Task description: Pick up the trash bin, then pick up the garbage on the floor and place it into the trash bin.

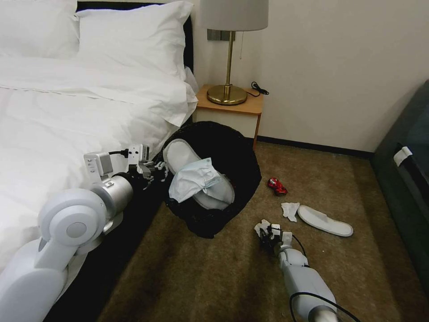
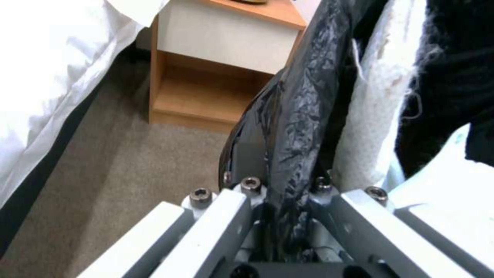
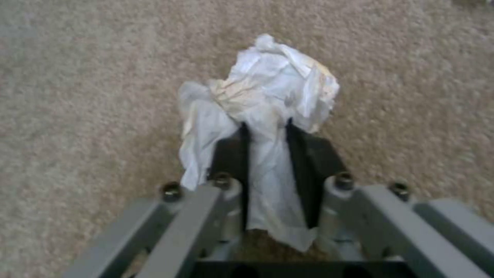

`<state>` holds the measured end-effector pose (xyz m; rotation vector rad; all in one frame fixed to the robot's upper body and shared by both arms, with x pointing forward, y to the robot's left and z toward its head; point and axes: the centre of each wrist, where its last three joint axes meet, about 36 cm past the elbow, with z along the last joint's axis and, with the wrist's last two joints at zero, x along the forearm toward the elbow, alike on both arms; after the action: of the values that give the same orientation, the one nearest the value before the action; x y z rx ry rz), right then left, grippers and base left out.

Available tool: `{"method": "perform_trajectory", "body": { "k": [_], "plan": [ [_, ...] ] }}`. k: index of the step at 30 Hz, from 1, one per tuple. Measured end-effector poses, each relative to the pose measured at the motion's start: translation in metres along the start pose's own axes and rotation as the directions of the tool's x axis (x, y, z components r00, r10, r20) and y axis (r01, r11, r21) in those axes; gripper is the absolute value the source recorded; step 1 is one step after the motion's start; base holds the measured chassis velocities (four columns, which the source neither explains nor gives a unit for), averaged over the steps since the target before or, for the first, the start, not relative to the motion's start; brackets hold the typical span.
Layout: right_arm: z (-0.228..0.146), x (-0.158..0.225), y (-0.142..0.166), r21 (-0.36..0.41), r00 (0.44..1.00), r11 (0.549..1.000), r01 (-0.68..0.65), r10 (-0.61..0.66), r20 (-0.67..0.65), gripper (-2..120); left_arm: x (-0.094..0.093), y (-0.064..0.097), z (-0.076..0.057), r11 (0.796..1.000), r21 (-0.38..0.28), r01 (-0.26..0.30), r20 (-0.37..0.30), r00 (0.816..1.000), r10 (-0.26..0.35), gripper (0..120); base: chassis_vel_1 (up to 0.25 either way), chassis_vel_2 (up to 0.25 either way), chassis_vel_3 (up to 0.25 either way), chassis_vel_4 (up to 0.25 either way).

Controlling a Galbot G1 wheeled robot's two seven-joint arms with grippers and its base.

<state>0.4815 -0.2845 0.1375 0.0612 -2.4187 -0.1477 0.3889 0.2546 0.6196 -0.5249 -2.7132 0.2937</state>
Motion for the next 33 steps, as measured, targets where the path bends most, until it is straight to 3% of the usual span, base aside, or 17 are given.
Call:
{"method": "perform_trajectory", "body": {
  "k": [5,20,28,31,33],
  "plan": [
    [0.001,0.002,-0.002,-0.003,1.000,1.000,-0.006,0.006,0.004,0,-0.002,0.001,0.000,1.000,0.004,-0.004,0.000,1.000,0.004,1,0.000,0.000,0.000,0.000],
    [0.002,0.011,-0.009,-0.005,1.000,1.000,-0.020,0.020,0.023,0,-0.002,0.000,-0.001,1.000,0.001,-0.008,0.004,1.000,0.008,1,0.000,0.000,0.000,0.000],
    [-0.045,0.069,-0.044,0.077,0.978,0.996,-0.044,0.027,0.207,0,0.000,-0.001,0.000,1.000,-0.003,-0.001,0.004,1.000,0.001,1,0.000,0.000,0.000,0.000],
    [-0.072,0.098,-0.052,0.099,0.956,0.994,-0.037,0.007,0.293,0,0.001,-0.001,0.000,1.000,-0.005,0.001,0.004,1.000,-0.001,1,0.000,0.000,0.000,0.000],
    [-0.103,0.138,-0.059,0.118,0.926,0.993,-0.024,-0.023,0.378,0,0.001,0.000,0.001,1.000,-0.005,0.004,0.000,1.000,-0.004,1,0.000,0.000,0.000,0.000]
  ]
}}
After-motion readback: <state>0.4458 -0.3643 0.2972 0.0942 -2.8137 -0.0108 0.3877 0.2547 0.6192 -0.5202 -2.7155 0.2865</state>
